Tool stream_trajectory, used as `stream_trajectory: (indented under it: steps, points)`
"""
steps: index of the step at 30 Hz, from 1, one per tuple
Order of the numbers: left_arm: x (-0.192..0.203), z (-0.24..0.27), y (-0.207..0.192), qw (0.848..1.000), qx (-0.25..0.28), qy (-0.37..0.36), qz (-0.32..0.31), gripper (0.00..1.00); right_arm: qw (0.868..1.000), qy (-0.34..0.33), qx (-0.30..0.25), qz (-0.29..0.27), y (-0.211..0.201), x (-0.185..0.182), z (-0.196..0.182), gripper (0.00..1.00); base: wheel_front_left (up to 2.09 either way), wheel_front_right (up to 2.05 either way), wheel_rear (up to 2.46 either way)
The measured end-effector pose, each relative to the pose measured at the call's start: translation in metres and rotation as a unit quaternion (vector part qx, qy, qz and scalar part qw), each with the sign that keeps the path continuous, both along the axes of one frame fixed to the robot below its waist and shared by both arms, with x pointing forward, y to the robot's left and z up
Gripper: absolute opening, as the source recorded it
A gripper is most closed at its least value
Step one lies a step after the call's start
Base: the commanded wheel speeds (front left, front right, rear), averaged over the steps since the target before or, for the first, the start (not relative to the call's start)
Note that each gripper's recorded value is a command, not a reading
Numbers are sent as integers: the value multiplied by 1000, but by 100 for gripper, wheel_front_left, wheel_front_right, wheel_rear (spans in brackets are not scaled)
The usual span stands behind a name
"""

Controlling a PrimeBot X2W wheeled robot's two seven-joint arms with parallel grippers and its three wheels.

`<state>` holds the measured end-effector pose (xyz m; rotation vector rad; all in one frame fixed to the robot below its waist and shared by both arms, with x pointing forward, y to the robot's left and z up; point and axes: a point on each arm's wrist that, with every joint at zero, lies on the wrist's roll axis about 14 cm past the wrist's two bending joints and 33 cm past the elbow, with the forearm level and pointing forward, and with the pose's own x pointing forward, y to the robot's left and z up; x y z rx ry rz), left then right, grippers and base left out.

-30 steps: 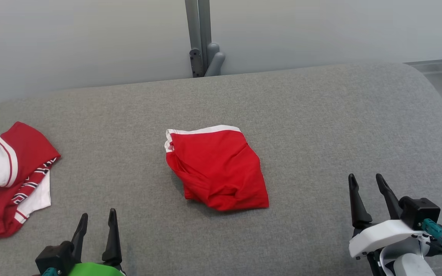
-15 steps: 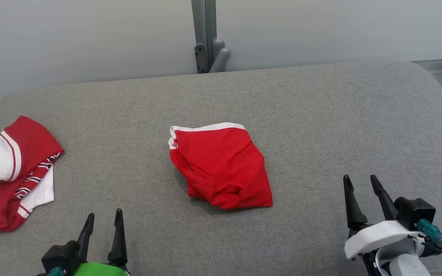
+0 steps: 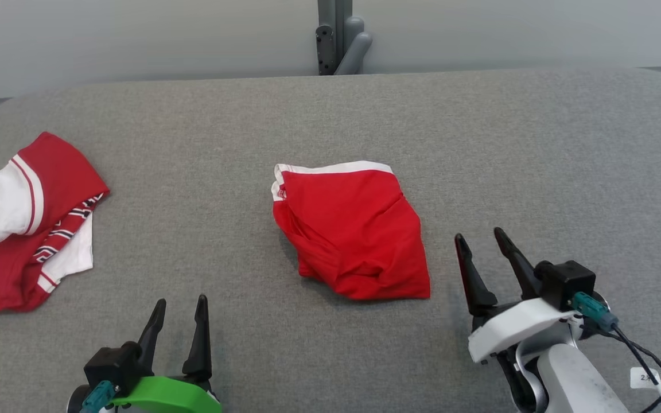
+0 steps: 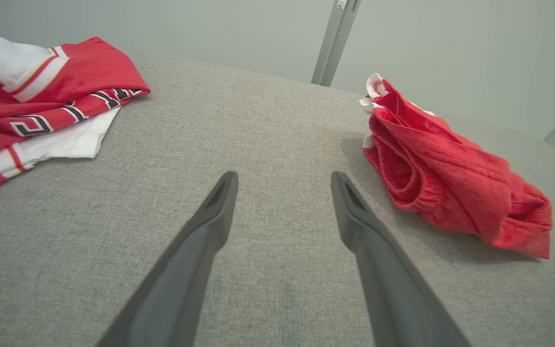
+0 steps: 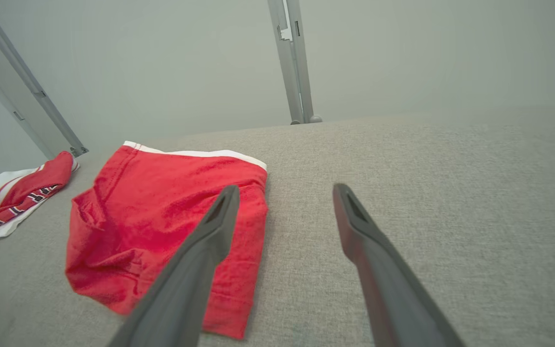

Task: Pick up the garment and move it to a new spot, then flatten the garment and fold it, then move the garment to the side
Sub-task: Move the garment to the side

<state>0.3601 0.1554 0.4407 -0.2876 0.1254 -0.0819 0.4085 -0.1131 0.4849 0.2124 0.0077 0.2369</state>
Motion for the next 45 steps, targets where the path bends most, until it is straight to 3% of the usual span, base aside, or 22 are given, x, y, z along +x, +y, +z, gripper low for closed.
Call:
stream_trajectory:
  steps: [4, 12, 22, 28, 29, 31, 37, 42, 45]
  points:
    - [1, -5, 5, 1000, -4, 8, 8, 100, 999, 4, 2, 37, 26, 13, -2, 100, 0, 0, 0]
    - [4, -12, 9, 1000, -8, 21, 16, 100, 996, 55, 29, 60, 50, 42, -30, 100, 0, 0, 0]
    - [3, -27, 10, 999, -5, 46, 17, 100, 983, 160, 44, 83, 79, 67, -85, 100, 0, 0, 0]
    - [2, -27, 11, 999, -4, 47, 20, 100, 975, 185, 50, 110, 100, 70, -93, 100, 0, 0, 0]
    - [2, -27, 12, 999, -4, 47, 20, 100, 974, 187, 50, 118, 105, 69, -93, 97, 0, 0, 0]
    - [1, -27, 11, 999, -3, 47, 20, 100, 971, 192, 53, 130, 113, 66, -93, 2, 0, 0, 0]
    - [1, -21, 9, 999, -12, 39, 19, 100, 976, 163, 30, 138, 105, 73, -82, 0, 0, 0, 0]
    - [4, -9, 5, 1000, -18, 19, 14, 100, 989, 69, 24, 131, 91, 98, -26, 0, 0, 0, 0]
    - [5, -3, -2, 1000, -23, 10, 4, 100, 991, 50, 13, 127, 84, 90, -18, 0, 0, 0, 0]
